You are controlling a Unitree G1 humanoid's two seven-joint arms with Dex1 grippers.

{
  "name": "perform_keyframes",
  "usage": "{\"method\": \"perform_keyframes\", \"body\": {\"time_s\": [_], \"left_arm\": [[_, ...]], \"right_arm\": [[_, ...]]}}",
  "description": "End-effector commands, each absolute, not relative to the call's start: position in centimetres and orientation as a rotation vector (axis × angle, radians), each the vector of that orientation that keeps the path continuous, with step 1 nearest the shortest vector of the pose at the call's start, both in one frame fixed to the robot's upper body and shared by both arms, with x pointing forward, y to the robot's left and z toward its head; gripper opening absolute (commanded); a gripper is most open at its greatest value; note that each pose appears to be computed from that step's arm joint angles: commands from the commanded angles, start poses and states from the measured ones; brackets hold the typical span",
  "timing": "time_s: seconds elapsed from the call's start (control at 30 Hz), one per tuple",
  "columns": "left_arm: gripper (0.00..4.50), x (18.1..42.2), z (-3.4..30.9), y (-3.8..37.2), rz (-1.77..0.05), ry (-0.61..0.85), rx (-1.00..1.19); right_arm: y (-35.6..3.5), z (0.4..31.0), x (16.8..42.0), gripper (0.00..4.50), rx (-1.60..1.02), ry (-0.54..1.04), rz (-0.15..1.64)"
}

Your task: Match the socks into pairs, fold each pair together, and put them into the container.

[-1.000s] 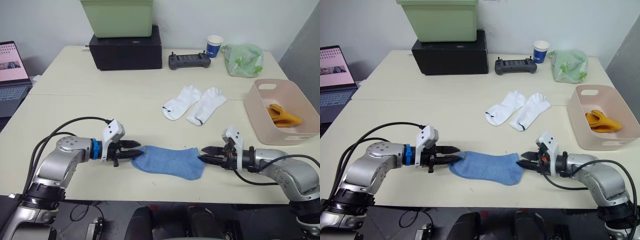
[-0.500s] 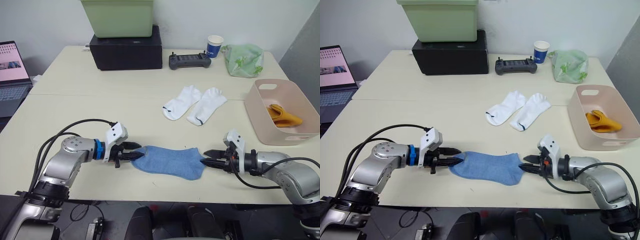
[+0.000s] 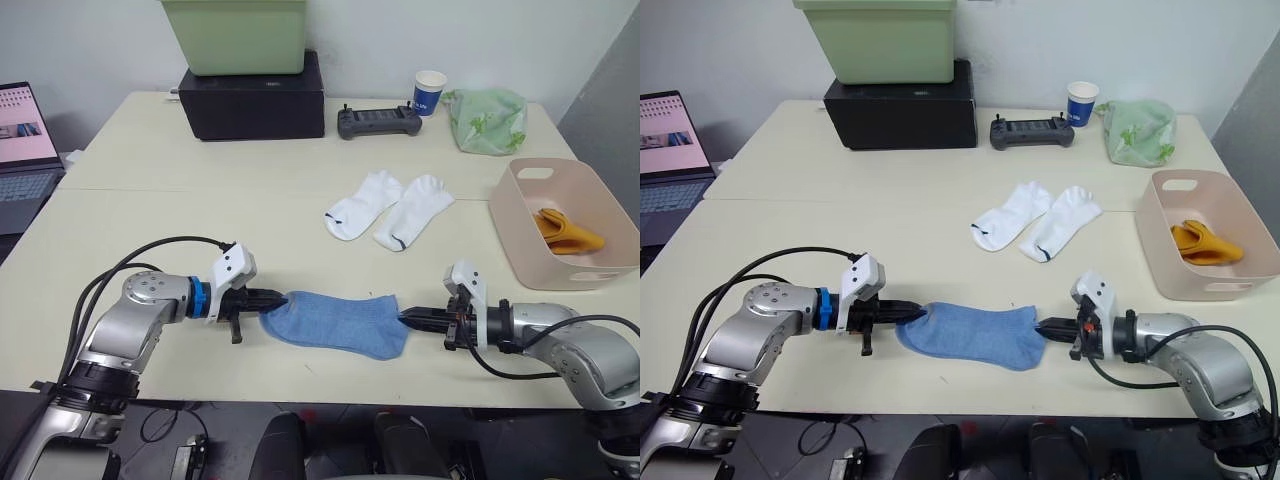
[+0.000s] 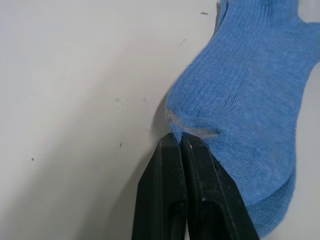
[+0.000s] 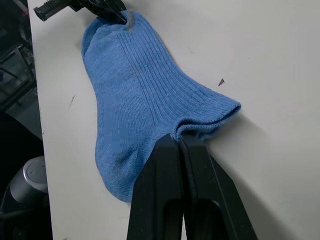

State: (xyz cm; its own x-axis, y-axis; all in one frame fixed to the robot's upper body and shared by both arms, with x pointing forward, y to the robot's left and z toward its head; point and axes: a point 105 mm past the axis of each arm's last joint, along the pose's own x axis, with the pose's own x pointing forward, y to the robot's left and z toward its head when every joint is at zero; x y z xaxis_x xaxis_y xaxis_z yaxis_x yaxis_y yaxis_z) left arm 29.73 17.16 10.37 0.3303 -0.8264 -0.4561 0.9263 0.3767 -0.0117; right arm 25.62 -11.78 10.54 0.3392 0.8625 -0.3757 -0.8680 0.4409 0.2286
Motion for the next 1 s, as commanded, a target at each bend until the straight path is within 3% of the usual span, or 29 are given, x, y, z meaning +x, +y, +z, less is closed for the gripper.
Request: {"method": "perform_keyframes", "body": {"time_s": [0.03, 0.2, 0.33, 0.63, 0.73, 0.87, 1.0], "left_arm": [[0.0, 29.5, 12.7, 17.2, -1.16, 0.378, 0.245], [0.0, 28.0, 13.6, 16.9, -1.187, 0.424, 0.158], [0.0, 27.6, 12.3, 18.4, -1.148, 0.521, 0.195], [0.0, 29.0, 11.2, 18.1, -1.109, 0.455, 0.226], [0.66, 28.8, 11.2, 18.3, -1.121, 0.456, 0.236], [1.92, 29.2, 11.4, 18.6, -1.106, 0.42, 0.272], [1.92, 29.6, 11.3, 18.1, -1.113, 0.405, 0.288]], "right_arm": [[-10.9, 12.7, 25.3, 0.01, 0.016, 0.415, 1.173], [-10.3, 13.2, 25.2, 0.01, 0.101, 0.422, 1.182], [-10.5, 12.3, 25.4, 0.01, 0.09, 0.449, 1.162], [-10.9, 11.5, 25.9, 0.01, 0.059, 0.453, 1.143], [-10.9, 11.4, 25.9, 0.0, 0.054, 0.452, 1.14], [-10.9, 11.4, 25.9, 0.0, 0.054, 0.45, 1.144], [-10.8, 11.4, 25.8, 0.0, 0.051, 0.451, 1.15]]}}
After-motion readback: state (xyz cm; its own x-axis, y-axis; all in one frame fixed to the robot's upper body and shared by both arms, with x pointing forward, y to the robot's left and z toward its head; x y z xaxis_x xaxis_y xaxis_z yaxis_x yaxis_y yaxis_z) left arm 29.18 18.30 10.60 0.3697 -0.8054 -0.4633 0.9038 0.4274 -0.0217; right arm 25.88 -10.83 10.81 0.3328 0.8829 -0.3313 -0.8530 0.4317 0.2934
